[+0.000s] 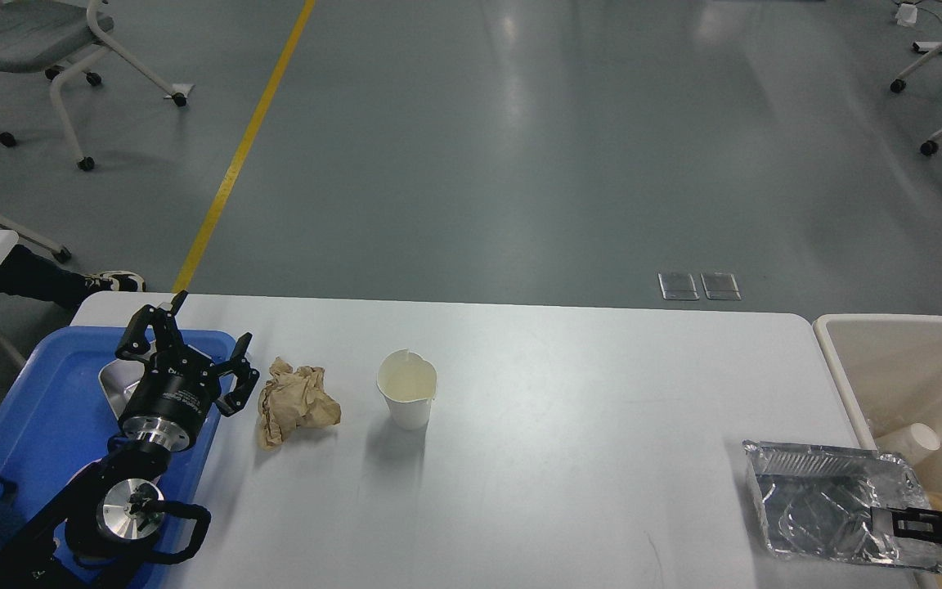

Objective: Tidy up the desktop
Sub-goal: 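Lift the foil tray with the right gripper, then carry the foil tray with the right gripper to the table center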

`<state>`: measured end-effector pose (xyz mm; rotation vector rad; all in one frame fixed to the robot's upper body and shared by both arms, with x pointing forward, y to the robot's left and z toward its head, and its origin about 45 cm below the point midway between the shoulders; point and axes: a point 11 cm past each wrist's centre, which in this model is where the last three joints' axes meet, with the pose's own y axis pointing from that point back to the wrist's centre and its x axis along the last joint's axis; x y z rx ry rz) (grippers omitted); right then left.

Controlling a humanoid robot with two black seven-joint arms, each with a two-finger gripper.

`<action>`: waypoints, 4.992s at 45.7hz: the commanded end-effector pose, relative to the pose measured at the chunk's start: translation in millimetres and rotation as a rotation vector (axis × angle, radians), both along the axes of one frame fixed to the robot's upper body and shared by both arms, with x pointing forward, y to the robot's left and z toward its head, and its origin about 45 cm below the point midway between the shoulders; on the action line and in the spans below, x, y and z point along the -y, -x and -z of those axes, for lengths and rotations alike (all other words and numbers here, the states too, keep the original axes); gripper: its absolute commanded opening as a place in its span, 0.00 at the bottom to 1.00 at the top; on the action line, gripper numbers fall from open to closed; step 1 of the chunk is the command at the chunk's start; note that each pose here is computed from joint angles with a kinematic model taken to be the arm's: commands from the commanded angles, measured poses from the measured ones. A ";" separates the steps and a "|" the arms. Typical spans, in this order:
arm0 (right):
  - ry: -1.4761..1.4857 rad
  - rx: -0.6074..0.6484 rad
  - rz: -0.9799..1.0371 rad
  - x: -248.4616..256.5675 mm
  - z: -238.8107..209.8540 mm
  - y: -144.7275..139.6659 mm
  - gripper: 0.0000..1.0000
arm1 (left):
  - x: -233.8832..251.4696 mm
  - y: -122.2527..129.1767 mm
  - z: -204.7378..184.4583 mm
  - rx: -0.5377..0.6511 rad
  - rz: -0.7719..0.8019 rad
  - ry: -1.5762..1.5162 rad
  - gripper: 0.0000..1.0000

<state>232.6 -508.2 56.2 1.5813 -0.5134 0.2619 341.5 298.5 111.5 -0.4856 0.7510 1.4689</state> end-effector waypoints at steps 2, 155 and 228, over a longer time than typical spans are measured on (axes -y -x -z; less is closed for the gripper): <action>-0.009 -0.002 -0.004 -1.9 0.0 -0.4 0.09 | -0.6 0.1 -0.1 0.000 0.000 -0.001 0.96; -0.285 0.024 -0.352 -223.4 -124.4 -148.7 0.00 | 5.6 -1.2 -1.3 0.008 0.011 0.018 0.96; -0.312 0.014 -0.345 -284.4 -117.2 -175.1 0.00 | -39.5 10.0 -29.6 -0.089 0.070 -0.327 0.96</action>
